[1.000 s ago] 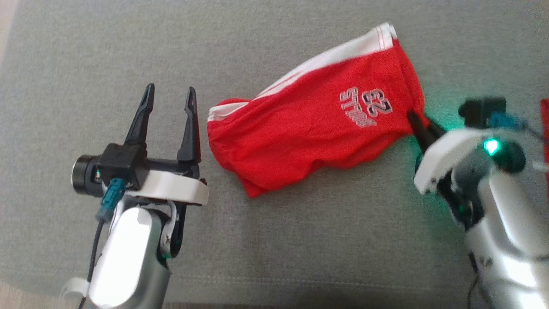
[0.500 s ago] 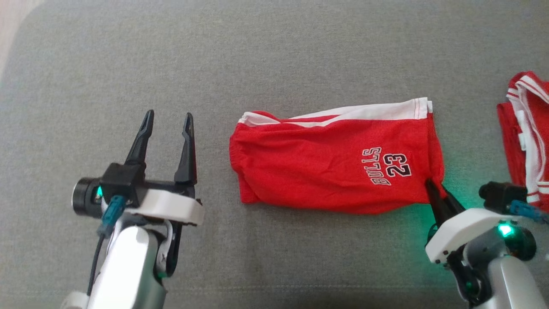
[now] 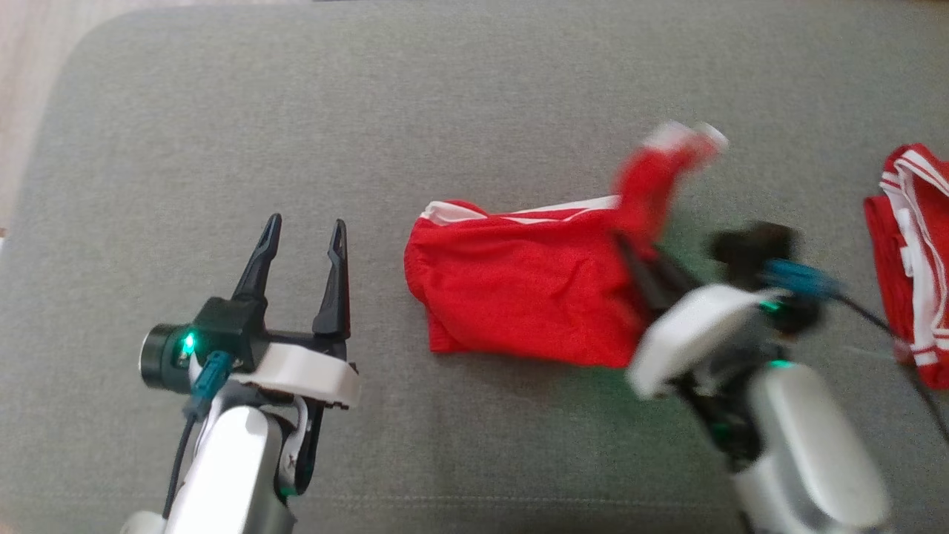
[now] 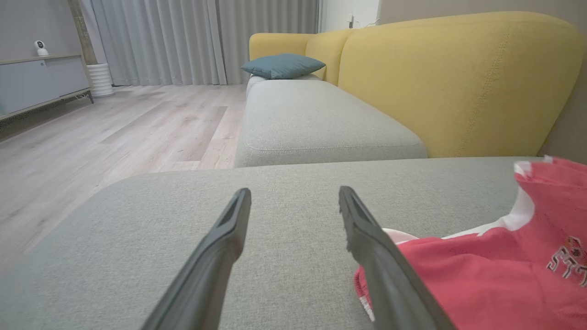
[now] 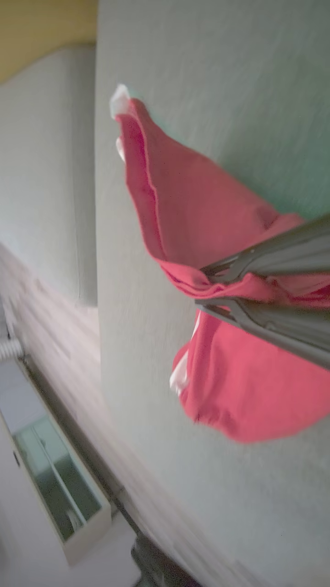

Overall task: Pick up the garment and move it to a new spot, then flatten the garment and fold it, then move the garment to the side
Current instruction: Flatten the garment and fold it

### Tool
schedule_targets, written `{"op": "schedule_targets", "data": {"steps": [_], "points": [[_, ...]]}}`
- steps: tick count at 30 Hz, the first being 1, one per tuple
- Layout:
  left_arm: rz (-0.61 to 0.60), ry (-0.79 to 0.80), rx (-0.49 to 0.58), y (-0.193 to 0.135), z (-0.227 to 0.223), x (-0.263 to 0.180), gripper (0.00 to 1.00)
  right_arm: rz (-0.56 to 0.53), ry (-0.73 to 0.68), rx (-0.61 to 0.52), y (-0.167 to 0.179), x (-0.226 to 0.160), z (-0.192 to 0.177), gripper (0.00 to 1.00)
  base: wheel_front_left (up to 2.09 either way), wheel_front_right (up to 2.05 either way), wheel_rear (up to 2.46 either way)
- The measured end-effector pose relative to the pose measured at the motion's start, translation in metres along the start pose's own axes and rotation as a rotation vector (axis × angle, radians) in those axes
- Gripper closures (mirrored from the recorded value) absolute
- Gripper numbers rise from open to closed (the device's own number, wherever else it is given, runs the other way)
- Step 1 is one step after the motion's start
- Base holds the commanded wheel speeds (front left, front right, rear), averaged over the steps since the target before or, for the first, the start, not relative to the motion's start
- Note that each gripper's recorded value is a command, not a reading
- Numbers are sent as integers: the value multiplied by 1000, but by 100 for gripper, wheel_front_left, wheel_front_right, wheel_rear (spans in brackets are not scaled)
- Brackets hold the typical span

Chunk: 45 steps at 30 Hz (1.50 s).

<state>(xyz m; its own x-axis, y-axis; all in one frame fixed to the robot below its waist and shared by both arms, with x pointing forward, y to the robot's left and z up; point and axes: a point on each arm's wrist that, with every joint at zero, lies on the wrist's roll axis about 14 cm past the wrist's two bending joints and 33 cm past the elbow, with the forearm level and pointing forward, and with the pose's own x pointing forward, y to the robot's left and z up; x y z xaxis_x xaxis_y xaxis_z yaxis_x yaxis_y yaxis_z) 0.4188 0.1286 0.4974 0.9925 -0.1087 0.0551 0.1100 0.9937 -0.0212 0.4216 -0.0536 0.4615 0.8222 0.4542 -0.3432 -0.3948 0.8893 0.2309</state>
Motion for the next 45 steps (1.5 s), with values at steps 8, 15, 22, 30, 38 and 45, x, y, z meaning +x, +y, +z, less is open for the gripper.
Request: {"op": "schedule_targets", "data": {"steps": [8, 15, 22, 30, 38, 45], "points": [[44, -11, 8, 13, 7, -11, 0, 372, 87, -56, 121, 10, -19, 100, 0, 0, 0], [74, 2, 8, 22, 3, -18, 0, 477, 241, -79, 153, 3, -73, 100, 0, 0, 0], [68, 23, -1, 18, -4, -18, 0, 441, 138, -64, 142, 10, -62, 0, 0, 0, 0], [44, 19, -6, 10, -4, -13, 0, 295, -209, -62, 94, 15, 18, 0, 0, 0, 0], [28, 4, 4, 7, 0, -10, 0, -124, -333, -79, -39, -32, 41, 0, 0, 0, 0], [29, 16, 12, 5, -2, -22, 0, -280, -310, -70, -74, -78, 25, 0, 0, 0, 0]]}}
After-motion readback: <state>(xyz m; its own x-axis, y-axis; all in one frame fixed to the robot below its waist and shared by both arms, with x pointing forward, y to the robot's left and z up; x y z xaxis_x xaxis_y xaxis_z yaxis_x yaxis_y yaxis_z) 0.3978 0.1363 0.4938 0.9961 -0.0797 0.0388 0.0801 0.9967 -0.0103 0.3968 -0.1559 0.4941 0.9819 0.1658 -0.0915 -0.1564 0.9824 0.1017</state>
